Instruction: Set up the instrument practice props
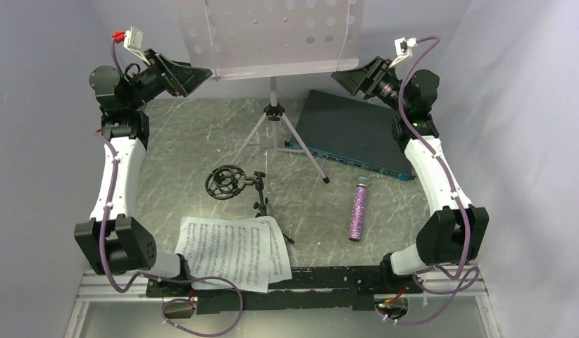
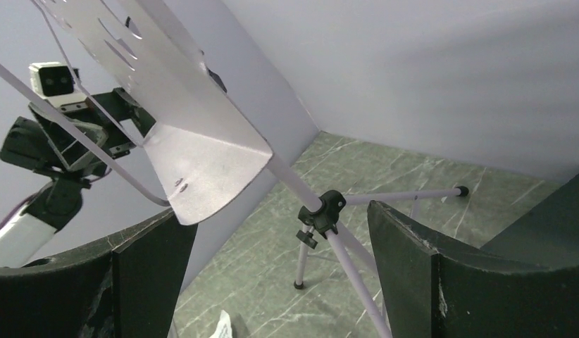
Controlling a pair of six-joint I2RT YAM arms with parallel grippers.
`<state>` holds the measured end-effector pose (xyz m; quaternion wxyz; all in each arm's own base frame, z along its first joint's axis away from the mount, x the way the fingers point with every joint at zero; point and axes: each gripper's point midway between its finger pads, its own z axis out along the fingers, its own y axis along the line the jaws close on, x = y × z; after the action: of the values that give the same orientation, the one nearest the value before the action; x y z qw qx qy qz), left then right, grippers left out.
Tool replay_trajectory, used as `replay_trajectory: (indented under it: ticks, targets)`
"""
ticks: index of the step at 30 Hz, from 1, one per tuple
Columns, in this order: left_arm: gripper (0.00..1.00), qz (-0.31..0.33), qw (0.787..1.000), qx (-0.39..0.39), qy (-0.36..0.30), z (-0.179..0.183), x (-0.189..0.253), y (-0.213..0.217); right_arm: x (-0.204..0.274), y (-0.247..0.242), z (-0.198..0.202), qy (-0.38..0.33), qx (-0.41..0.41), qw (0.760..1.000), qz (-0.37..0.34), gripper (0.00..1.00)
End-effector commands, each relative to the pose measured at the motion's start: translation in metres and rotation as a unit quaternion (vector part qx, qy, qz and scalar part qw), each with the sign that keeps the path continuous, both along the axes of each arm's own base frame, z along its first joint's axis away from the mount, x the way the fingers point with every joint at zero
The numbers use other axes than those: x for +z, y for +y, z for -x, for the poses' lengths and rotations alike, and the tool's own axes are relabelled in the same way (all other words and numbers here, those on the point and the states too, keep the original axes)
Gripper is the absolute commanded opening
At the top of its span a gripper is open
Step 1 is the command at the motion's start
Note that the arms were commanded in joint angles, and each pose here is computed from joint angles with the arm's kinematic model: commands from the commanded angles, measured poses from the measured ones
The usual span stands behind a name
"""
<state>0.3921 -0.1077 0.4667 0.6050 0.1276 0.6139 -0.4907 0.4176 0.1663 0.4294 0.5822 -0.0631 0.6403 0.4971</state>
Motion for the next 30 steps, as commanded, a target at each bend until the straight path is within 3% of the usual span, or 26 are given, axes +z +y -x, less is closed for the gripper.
replay_trajectory:
  ticks: [1, 7, 15, 20, 30]
  targets:
    - [0.94, -0.041, 0.997, 0.069, -0.005, 0.012, -0.002, 0.010, -0.003, -0.001, 0.013, -0.006, 0.002, 1.000, 0.015, 0.95]
    - [0.94, -0.082, 0.979, 0.177, 0.067, 0.022, -0.040, 0.036, -0.067, -0.005, 0.023, 0.059, -0.006, 0.997, 0.053, 0.97]
    - [0.94, -0.139, 0.927, 0.297, 0.180, 0.054, -0.111, 0.075, -0.157, 0.021, 0.069, 0.122, 0.034, 0.985, 0.114, 0.97]
    - [0.94, -0.146, 0.904, 0.318, 0.247, 0.071, -0.157, 0.083, -0.203, 0.067, 0.119, 0.111, 0.095, 0.971, 0.189, 0.96]
    - [0.94, -0.135, 0.902, 0.299, 0.280, 0.077, -0.187, 0.076, -0.257, 0.141, 0.223, 0.073, 0.268, 0.942, 0.190, 0.90]
